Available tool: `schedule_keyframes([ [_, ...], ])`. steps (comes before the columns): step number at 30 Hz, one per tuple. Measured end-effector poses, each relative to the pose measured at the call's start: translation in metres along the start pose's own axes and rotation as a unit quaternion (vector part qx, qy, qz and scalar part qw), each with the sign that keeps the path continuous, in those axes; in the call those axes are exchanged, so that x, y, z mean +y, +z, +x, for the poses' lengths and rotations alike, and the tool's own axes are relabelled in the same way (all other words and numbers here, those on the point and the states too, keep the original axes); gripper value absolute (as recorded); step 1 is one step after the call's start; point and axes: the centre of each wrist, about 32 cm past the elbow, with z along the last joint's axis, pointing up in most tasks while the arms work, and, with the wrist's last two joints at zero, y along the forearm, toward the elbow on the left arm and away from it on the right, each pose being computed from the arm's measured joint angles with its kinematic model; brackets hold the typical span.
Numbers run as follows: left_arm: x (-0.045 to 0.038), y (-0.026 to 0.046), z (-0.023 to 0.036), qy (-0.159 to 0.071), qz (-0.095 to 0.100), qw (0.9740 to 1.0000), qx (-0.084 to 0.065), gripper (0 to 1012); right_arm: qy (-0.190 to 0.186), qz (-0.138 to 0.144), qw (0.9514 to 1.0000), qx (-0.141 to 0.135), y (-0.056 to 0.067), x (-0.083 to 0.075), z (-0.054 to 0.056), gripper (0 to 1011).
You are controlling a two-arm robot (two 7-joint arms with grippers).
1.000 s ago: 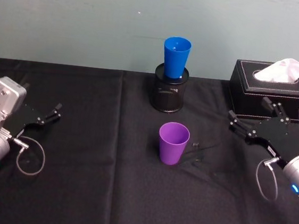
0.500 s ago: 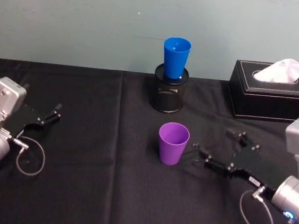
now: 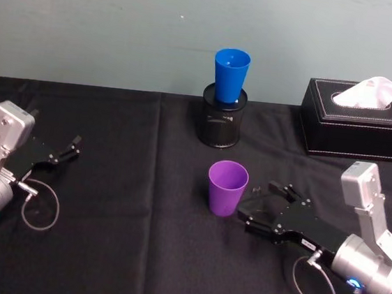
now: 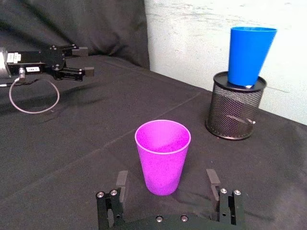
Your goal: Pick up one cup with a gripper and tap it against the other cup.
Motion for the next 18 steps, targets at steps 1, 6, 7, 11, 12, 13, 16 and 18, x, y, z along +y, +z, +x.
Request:
schedule_keyframes([
  [1, 0.0, 0.0, 0.0, 0.0, 0.0, 1.0, 0.0, 1000, 0.003, 0.001, 1.0, 0.0, -0.001, 0.004, 0.001, 1003],
  [6, 0.0, 0.0, 0.0, 0.0, 0.0, 1.0, 0.0, 1000, 0.009, 0.005, 0.9999, 0.002, -0.004, 0.014, 0.004, 1003],
  [7, 0.0, 0.0, 0.0, 0.0, 0.0, 1.0, 0.0, 1000, 0.01, 0.005, 0.9999, 0.003, -0.005, 0.016, 0.005, 1003],
  [11, 0.0, 0.0, 0.0, 0.0, 0.0, 1.0, 0.0, 1000, 0.013, 0.008, 0.9999, 0.006, -0.008, 0.024, 0.007, 1003],
  [12, 0.0, 0.0, 0.0, 0.0, 0.0, 1.0, 0.0, 1000, 0.015, 0.009, 0.9998, 0.007, -0.009, 0.027, 0.008, 1003],
  [13, 0.0, 0.0, 0.0, 0.0, 0.0, 1.0, 0.0, 1000, 0.016, 0.009, 0.9998, 0.008, -0.01, 0.029, 0.008, 1003],
  [16, 0.0, 0.0, 0.0, 0.0, 0.0, 1.0, 0.0, 1000, 0.02, 0.011, 0.9997, 0.009, -0.011, 0.037, 0.01, 1003],
  [18, 0.0, 0.0, 0.0, 0.0, 0.0, 1.0, 0.0, 1000, 0.023, 0.013, 0.9996, 0.01, -0.011, 0.041, 0.01, 1003],
])
